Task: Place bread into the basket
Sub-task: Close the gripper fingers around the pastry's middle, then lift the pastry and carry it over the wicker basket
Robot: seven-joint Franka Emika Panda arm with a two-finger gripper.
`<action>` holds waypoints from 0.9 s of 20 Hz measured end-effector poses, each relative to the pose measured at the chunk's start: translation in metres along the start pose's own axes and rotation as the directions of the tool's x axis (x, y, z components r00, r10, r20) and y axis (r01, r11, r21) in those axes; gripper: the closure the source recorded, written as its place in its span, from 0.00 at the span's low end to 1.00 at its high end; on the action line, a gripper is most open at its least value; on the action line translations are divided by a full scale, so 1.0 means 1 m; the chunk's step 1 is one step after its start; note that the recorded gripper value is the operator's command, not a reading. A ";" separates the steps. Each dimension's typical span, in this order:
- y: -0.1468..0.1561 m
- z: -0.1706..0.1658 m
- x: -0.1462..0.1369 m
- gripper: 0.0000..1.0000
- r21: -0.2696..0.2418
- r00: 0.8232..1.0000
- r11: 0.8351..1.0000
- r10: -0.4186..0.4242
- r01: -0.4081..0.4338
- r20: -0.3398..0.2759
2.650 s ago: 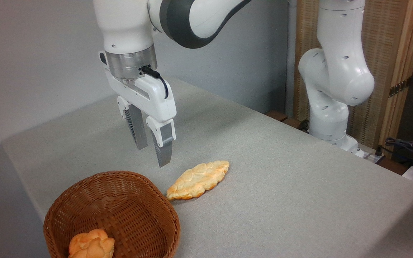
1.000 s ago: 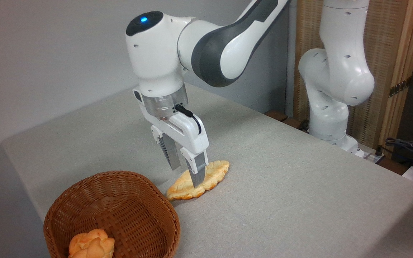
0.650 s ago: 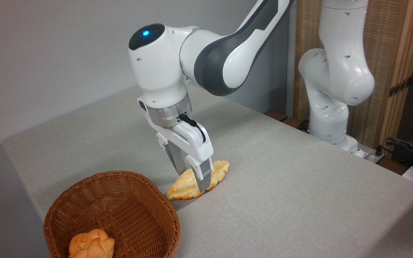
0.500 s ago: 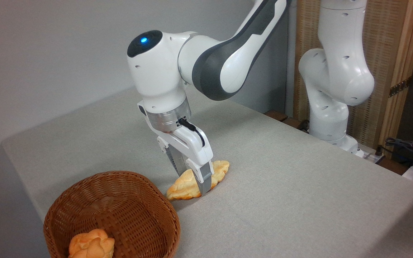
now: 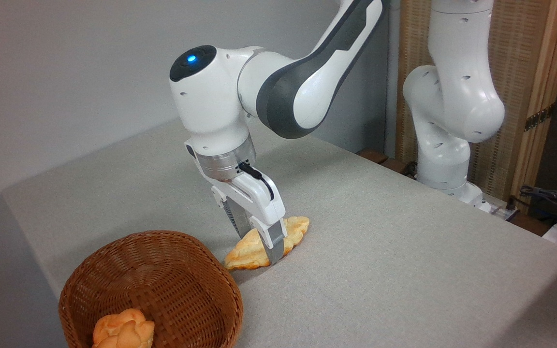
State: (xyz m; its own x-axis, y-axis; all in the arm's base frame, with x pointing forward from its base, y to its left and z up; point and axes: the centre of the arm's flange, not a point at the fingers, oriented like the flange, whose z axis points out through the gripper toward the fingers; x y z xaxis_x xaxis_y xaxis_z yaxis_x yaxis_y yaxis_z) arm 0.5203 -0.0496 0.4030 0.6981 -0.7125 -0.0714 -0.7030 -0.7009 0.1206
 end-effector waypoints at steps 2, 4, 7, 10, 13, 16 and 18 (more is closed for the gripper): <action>0.000 0.000 0.000 0.58 0.000 1.000 1.000 0.000 0.000 0.000; 0.000 0.000 0.000 0.58 0.001 1.000 1.000 0.000 0.000 0.000; 0.000 -0.001 0.000 0.57 0.002 1.000 1.000 0.000 0.000 -0.002; 0.000 -0.003 0.000 0.57 0.003 1.000 1.000 0.000 0.000 -0.004; 0.004 -0.016 -0.003 0.56 -0.018 1.000 1.000 0.011 -0.011 0.012; 0.009 -0.055 -0.007 0.55 -0.026 0.999 0.999 0.036 -0.035 0.008; 0.012 -0.079 -0.006 0.54 -0.007 0.999 0.999 0.044 -0.044 -0.019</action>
State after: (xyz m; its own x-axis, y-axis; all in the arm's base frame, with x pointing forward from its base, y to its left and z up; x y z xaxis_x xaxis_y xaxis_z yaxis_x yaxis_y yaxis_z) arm 0.5184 -0.0512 0.4834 0.6690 -0.7418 -0.0470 -0.7321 -0.6685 0.1307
